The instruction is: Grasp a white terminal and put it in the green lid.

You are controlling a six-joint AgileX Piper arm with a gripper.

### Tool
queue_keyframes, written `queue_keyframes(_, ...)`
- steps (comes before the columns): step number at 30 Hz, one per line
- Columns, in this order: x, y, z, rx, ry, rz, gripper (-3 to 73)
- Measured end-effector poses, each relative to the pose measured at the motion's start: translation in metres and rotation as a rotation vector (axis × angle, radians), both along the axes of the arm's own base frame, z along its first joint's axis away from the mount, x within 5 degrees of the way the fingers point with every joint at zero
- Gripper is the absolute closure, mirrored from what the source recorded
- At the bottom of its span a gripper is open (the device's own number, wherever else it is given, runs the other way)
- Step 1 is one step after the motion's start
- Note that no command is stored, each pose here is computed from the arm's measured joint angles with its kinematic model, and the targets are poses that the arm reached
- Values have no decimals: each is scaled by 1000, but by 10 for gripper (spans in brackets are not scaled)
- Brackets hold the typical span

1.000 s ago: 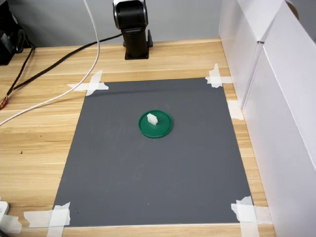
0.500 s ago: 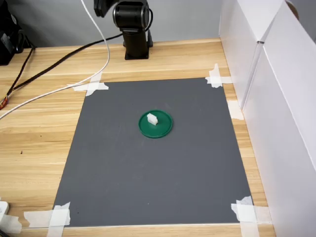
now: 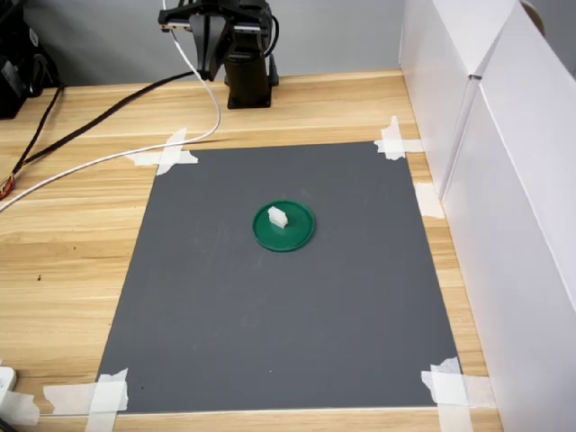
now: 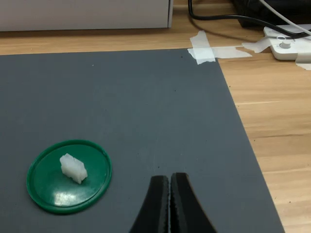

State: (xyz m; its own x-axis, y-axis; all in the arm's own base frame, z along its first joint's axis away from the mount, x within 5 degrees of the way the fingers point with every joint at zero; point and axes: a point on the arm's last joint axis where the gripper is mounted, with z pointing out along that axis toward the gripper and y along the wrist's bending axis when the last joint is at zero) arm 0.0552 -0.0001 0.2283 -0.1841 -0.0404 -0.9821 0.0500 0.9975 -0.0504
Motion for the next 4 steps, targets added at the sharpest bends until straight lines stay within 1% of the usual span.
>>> queue_keyframes(4, -2, 1, -3, -1, -5, 2, 710)
